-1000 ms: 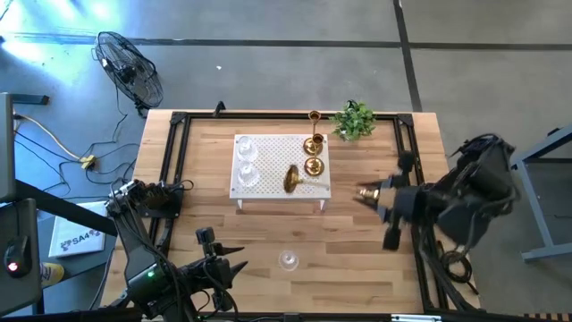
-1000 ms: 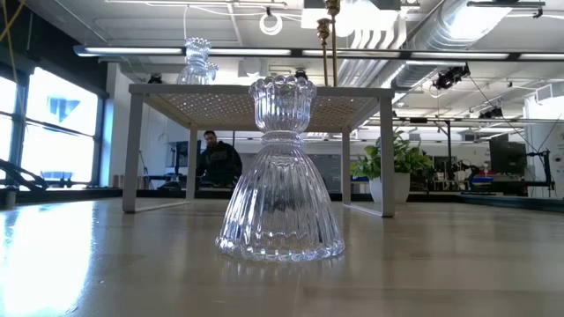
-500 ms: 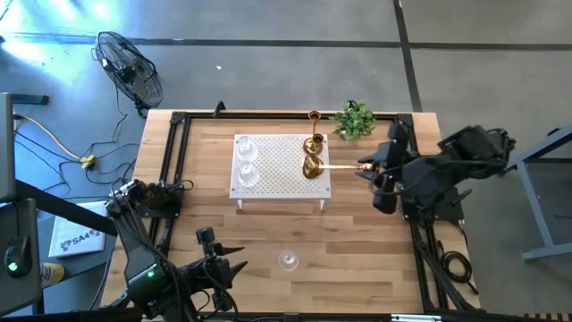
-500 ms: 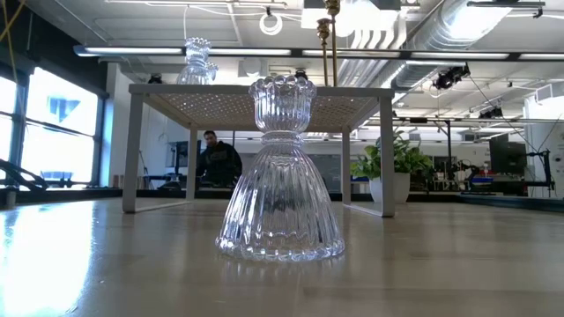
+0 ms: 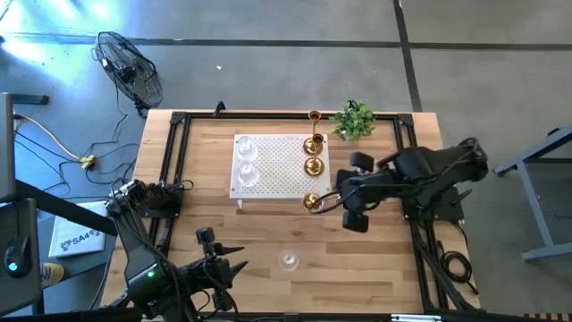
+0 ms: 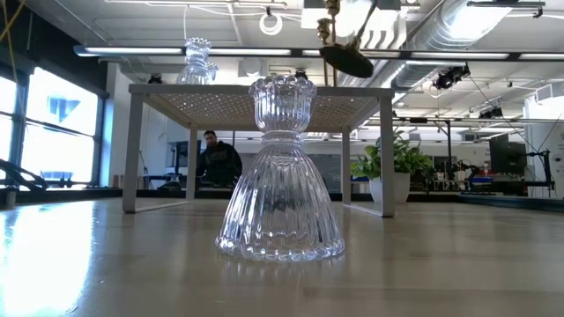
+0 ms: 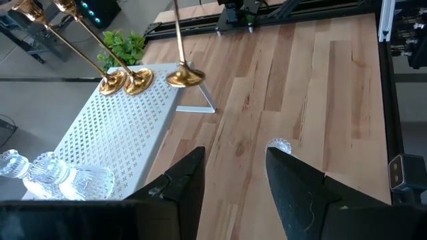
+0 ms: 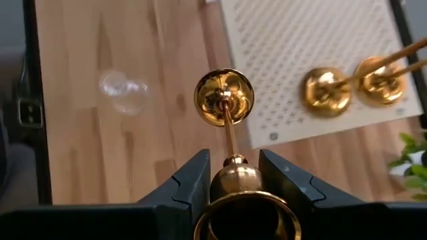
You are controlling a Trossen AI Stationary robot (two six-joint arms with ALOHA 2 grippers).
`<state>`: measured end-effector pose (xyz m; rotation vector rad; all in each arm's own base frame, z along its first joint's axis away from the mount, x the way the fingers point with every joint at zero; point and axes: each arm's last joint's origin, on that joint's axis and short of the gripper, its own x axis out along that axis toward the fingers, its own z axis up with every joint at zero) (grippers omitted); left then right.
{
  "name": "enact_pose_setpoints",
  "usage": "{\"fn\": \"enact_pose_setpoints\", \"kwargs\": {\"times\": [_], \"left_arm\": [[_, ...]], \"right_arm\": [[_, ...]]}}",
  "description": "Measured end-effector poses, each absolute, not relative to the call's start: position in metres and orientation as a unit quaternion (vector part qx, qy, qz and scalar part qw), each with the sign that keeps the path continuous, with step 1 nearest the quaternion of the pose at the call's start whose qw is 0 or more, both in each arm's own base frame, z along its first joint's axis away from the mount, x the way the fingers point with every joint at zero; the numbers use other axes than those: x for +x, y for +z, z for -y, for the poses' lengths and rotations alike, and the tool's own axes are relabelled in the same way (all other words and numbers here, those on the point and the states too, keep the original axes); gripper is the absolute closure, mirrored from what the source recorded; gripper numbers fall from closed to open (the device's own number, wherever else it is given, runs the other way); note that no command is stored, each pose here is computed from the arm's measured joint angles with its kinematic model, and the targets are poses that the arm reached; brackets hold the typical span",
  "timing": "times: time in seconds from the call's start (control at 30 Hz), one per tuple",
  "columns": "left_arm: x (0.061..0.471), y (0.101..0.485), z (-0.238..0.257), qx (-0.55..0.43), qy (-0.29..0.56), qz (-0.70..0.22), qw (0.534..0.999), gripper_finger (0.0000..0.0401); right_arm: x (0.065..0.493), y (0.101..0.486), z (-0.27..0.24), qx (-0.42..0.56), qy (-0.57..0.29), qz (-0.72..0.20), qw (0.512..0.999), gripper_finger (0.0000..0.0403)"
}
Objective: Pick & Place candle stick holders
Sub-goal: Put the gold candle holder on the shelf aligned with the other gold candle holders
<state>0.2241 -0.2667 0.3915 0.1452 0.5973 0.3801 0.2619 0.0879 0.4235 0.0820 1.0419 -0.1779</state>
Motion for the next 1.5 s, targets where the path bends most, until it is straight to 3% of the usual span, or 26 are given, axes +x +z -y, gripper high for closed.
{"fn": "enact_pose_setpoints", "kwargs": {"times": [0.23, 0.8, 1.5], "left_arm": [[0.224, 0.391, 0.267, 0.078, 0.184, -0.294, 0.935, 0.0247], [0.224, 0.392, 0.267, 0.080, 0.184, -0.292, 0.935, 0.0247], [0.224, 0.392, 0.266, 0.083, 0.188, -0.285, 0.936, 0.0247]], "right_arm": [[0.268, 0.415, -0.072, 0.055, -0.099, -0.544, 0.831, 0.0293], [0.257, 0.439, -0.075, 0.059, -0.088, -0.508, 0.855, 0.0293], [0.268, 0.439, -0.031, 0.092, -0.108, -0.511, 0.848, 0.0293]]}}
